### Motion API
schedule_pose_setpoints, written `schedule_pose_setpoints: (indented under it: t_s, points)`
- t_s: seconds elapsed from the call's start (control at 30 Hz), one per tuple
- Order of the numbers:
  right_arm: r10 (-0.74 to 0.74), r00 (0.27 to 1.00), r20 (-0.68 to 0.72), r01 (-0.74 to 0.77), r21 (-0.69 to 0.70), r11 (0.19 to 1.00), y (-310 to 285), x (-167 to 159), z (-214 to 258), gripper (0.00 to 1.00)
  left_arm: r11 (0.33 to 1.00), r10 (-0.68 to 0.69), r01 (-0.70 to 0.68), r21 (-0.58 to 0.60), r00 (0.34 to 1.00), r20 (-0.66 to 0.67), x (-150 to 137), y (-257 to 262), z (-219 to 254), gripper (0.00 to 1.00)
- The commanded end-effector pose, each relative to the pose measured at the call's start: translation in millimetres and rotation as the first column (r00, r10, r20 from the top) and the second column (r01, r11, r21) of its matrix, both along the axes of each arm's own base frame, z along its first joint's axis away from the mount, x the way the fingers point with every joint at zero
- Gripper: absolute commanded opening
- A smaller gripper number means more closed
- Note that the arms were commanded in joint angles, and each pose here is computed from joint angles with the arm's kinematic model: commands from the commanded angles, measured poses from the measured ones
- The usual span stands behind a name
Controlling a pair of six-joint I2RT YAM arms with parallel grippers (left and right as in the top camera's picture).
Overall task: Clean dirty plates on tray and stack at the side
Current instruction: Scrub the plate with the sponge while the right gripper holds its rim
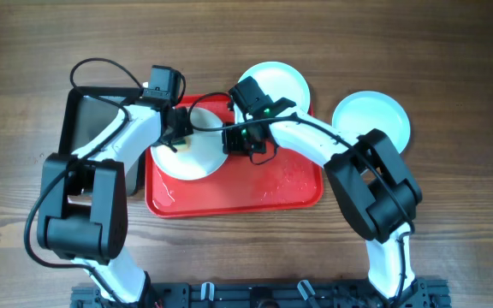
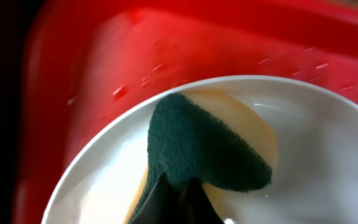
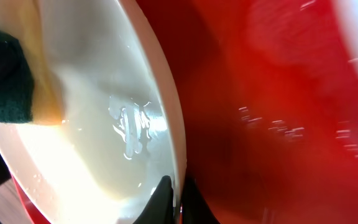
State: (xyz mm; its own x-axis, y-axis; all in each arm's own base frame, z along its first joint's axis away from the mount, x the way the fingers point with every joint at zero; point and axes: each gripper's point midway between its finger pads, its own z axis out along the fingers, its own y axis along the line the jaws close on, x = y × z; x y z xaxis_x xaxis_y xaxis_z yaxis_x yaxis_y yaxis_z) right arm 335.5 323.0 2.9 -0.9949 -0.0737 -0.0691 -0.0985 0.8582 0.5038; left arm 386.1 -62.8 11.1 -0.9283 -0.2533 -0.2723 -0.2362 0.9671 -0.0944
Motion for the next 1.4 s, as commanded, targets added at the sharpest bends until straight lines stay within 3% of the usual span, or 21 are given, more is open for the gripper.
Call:
schedule_pose_setpoints:
  t_s: [0.0, 0.07, 0.17, 0.27, 0.33, 0.47, 0.53, 0.57, 0.67, 0.77, 0.87, 0.93, 1.07, 1.13, 1.23, 1.37]
  points:
    - [0.028, 1.0, -0.009, -0.029, -0.017, 0.999, -2, -4, -8, 0.04, 0.892, -0.295, 0.288, -0.35, 0.955, 0.034, -11, -65, -3, 0.04]
    - [0.028, 1.0, -0.009, -0.028, -0.017, 0.999, -2, -4, -8, 0.04, 0.836, -0.372, 0.358, -0.417, 0.927, 0.05, -22, -78, 3, 0.04]
    - [0.032, 0.999, -0.008, -0.032, -0.017, 0.999, -2, -4, -8, 0.04, 0.801, -0.476, 0.43, -0.417, 0.879, -0.008, -48, -74, -2, 0.04]
    - [0.032, 0.999, -0.01, -0.032, -0.018, 0.999, -2, -5, -8, 0.04, 0.807, -0.525, 0.447, -0.387, 0.842, -0.122, -75, -54, -9, 0.04]
    - [0.04, 0.999, -0.009, -0.04, -0.012, 0.999, -1, -5, -8, 0.04, 0.852, -0.486, 0.414, -0.32, 0.853, -0.191, -79, -33, -15, 0.04]
    - [0.04, 0.999, -0.01, -0.04, -0.012, 0.999, -1, -5, -8, 0.04, 0.995, -0.087, 0.096, 0.017, 0.953, -0.29, -64, 35, -26, 0.04]
    - [0.04, 0.999, -0.01, -0.04, -0.013, 0.999, -1, -5, -8, 0.05, 0.951, 0.239, -0.183, 0.251, 0.947, -0.215, -59, 76, -22, 0.04]
    - [0.039, 0.999, -0.01, -0.039, -0.013, 0.999, -2, -5, -8, 0.04, 0.918, 0.33, -0.273, 0.288, 0.928, -0.174, -58, 84, -19, 0.04]
    - [0.037, 0.999, -0.009, -0.037, -0.012, 0.999, -2, -4, -7, 0.04, 0.899, 0.387, -0.349, 0.265, 0.916, -0.109, -46, 81, -19, 0.04]
    - [0.037, 0.999, -0.009, -0.037, -0.012, 0.999, -2, -4, -7, 0.05, 0.925, 0.342, -0.329, 0.189, 0.939, -0.044, -23, 62, -18, 0.04]
    - [0.037, 0.999, -0.009, -0.037, -0.012, 0.999, -2, -4, -7, 0.04, 0.994, 0.085, -0.088, -0.07, 0.995, -0.044, -4, -3, -18, 0.04]
    - [0.037, 0.999, -0.008, -0.037, -0.012, 0.999, -2, -4, -7, 0.04, 0.939, -0.179, 0.174, -0.297, 0.984, 0.011, -4, -63, -6, 0.04]
    - [0.037, 0.999, -0.008, -0.037, -0.012, 0.999, -2, -4, -7, 0.04, 0.782, -0.416, 0.397, -0.481, 0.907, 0.073, -30, -115, 10, 0.04]
    - [0.037, 0.999, -0.008, -0.037, -0.012, 0.999, -2, -4, -7, 0.04, 0.741, -0.472, 0.432, -0.515, 0.879, 0.059, -45, -120, 12, 0.04]
    - [0.038, 0.999, -0.008, -0.038, -0.012, 0.999, -2, -4, -7, 0.04, 0.733, -0.529, 0.43, -0.527, 0.847, -0.044, -76, -111, 6, 0.04]
    - [0.038, 0.999, -0.009, -0.038, -0.012, 0.999, -2, -4, -7, 0.04, 0.873, -0.443, 0.35, -0.341, 0.861, -0.249, -92, -60, -15, 0.04]
